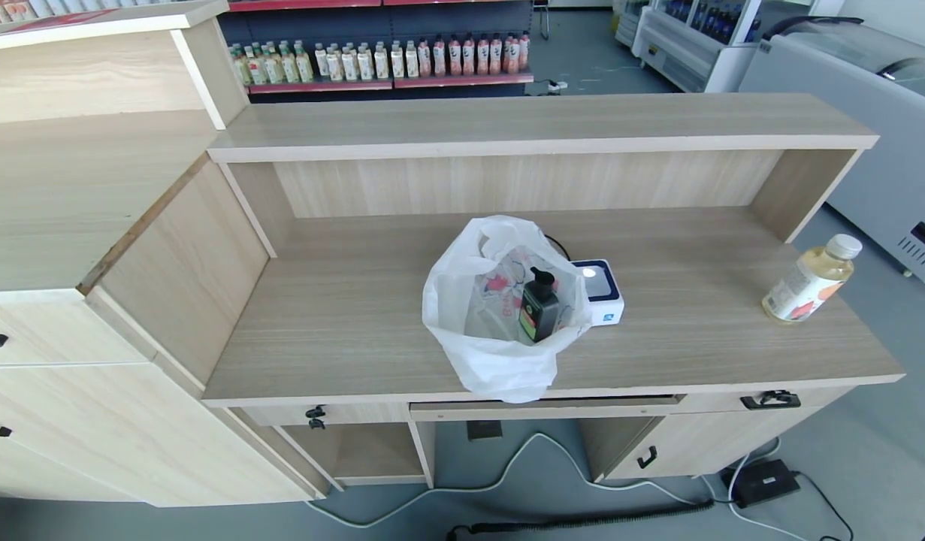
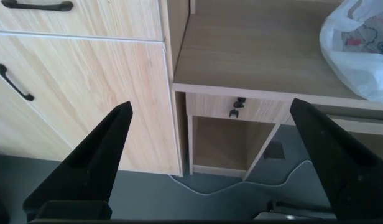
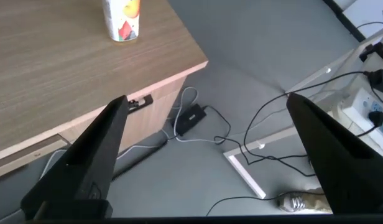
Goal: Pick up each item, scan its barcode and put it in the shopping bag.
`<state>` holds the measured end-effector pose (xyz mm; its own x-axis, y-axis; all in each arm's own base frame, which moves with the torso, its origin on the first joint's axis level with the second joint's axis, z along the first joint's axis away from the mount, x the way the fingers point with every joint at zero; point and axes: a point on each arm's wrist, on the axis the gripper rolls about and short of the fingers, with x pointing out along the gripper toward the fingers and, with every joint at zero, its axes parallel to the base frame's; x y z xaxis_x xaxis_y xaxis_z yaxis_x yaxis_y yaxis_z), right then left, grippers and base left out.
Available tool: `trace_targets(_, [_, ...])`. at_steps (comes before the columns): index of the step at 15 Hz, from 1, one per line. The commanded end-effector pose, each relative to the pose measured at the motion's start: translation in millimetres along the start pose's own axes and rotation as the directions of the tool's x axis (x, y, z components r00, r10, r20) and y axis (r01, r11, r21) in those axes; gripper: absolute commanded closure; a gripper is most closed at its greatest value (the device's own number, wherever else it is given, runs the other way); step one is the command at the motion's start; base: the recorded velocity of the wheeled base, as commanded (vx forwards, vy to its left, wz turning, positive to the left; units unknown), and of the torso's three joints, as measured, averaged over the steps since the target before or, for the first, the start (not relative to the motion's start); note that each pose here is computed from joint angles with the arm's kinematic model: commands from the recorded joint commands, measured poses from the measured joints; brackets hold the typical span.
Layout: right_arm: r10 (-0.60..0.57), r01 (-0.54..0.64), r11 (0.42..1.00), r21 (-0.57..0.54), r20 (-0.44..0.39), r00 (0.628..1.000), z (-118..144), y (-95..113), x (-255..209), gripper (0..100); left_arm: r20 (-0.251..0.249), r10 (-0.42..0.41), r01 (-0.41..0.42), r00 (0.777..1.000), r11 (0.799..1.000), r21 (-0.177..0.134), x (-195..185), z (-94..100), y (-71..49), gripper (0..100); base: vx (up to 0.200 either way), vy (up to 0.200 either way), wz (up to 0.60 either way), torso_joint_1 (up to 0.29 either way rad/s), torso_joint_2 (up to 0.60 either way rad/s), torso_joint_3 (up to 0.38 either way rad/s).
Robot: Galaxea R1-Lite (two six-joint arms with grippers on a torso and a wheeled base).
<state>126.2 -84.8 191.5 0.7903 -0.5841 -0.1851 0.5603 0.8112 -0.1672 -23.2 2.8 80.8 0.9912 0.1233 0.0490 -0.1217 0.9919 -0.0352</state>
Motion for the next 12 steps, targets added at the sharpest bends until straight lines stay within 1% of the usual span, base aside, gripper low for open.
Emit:
trace_targets(1, [-0.003,0.003,1.000,0.001,-0.007,1.000,-1,0,1,0,0.001,0.001,-0.001,1.000,1.000,0.000,0,0.1,0.1,0,0.000,0.000,0.00,0.000,0.00,0.000])
trace_targets(2, [-0.001,0.001,1.000,0.002,-0.007,1.000,0,-1,2,0,0.000,0.001,-0.001,1.000,1.000,0.000,0,0.0,0.0,0,0.000,0.000,0.00,0.000,0.00,0.000])
trace_targets(4, [0.003,-0.003,1.000,0.003,-0.027,1.000,-2,0,9,0,-0.014,0.001,-0.001,1.000,1.000,0.002,0,-0.3,0.0,0,0.000,-0.200,0.00,-0.002,0.00,0.005])
trace_targets(7, [0.015,-0.012,0.999,0.051,-0.050,0.999,-7,3,21,0,-0.011,0.001,-0.001,1.000,1.000,0.001,0,-0.6,0.1,0,0.000,-0.200,0.00,0.007,0.00,-0.001])
trace_targets(9, [0.086,-0.082,0.994,0.069,-0.047,0.995,-8,4,29,0,-0.009,0.001,-0.001,1.000,1.000,0.003,0,-0.4,0.1,0,0.000,-0.200,0.00,-0.002,0.00,0.005])
trace_targets(12, [0.087,-0.086,0.994,0.065,-0.018,0.996,-9,5,47,0,-0.008,0.001,-0.001,1.000,1.000,0.003,0,-0.5,0.0,0,0.000,-0.200,0.00,0.004,0.00,-0.001])
